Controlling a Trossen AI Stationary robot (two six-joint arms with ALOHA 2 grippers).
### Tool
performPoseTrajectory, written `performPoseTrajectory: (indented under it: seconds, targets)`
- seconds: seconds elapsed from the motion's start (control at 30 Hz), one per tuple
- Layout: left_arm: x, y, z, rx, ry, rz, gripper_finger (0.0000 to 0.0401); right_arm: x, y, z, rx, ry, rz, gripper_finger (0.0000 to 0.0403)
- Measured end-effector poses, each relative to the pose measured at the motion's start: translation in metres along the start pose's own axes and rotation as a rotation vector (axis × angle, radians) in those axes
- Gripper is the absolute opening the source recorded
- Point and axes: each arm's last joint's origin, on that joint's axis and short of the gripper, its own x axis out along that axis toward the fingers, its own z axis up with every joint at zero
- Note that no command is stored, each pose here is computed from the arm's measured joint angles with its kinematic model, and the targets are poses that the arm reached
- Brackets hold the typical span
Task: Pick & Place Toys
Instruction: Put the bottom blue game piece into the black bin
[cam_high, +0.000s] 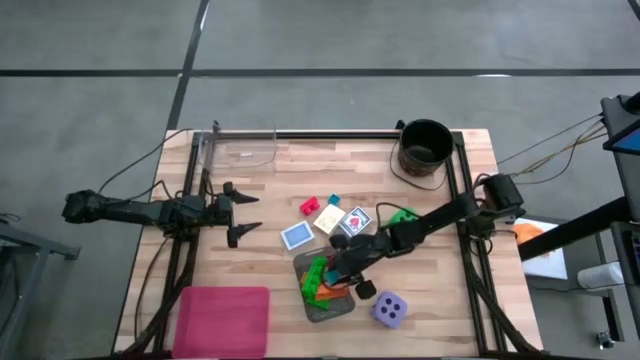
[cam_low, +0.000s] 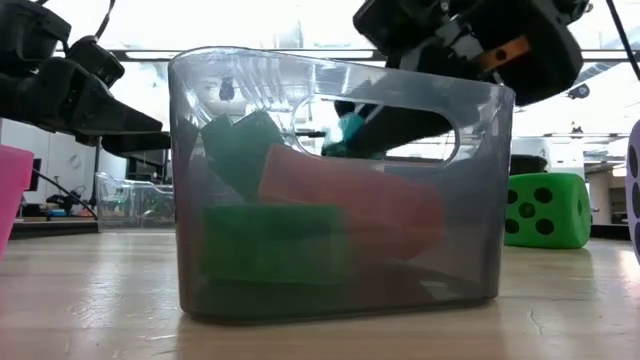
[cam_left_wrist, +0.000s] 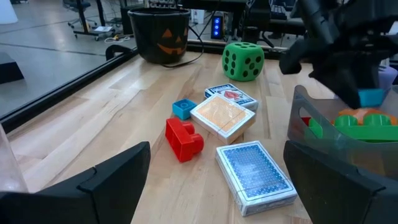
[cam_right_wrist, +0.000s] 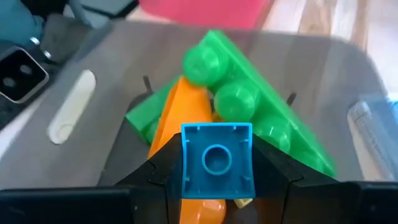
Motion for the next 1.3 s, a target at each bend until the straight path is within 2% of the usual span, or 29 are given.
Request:
performPoseTrajectory:
  seconds: [0.1, 0.3, 0.37, 0.47, 0.8, 1.13, 1.23, 1.3]
  targets:
    - [0.0, 0.0, 0.0, 0.0, 0.0, 0.0, 0.0369, 0.003, -0.001, 0.0, 0.007, 0.039, -0.005, 0.0144]
    - [0.0, 0.0, 0.0, 0.0, 0.0, 0.0, 0.0369, 0.006, -0.004, 0.001, 0.02, 0.067, -0.073, 0.0276]
    - [0.0, 0.0, 0.0, 0.0, 0.0, 0.0, 0.0369, 0.005, -0.004, 0.002, 0.025, 0.068, -0.091, 0.0308]
    - [0.0, 0.0, 0.0, 0.0, 0.0, 0.0, 0.0369, 0.004, -0.004, 0.002, 0.034, 0.073, -0.117, 0.0333]
    - [0.0, 0.0, 0.0, -0.008, -0.003, 0.003, 0.0369, 0.002, -0.004, 0.003, 0.092, 0.147, -0.128, 0.0342]
    - [0.0, 0.0, 0.001, -0.009, -0.006, 0.003, 0.0369, -0.004, -0.004, 0.037, 0.088, 0.217, -0.149, 0.0343]
    - [0.0, 0.0, 0.001, -0.009, -0.006, 0.003, 0.0369, -0.005, -0.003, 0.041, 0.051, 0.225, -0.165, 0.0325]
    - [0.0, 0.0, 0.001, -0.009, -0.006, 0.003, 0.0369, -0.005, -0.002, 0.04, 0.029, 0.229, -0.165, 0.0293]
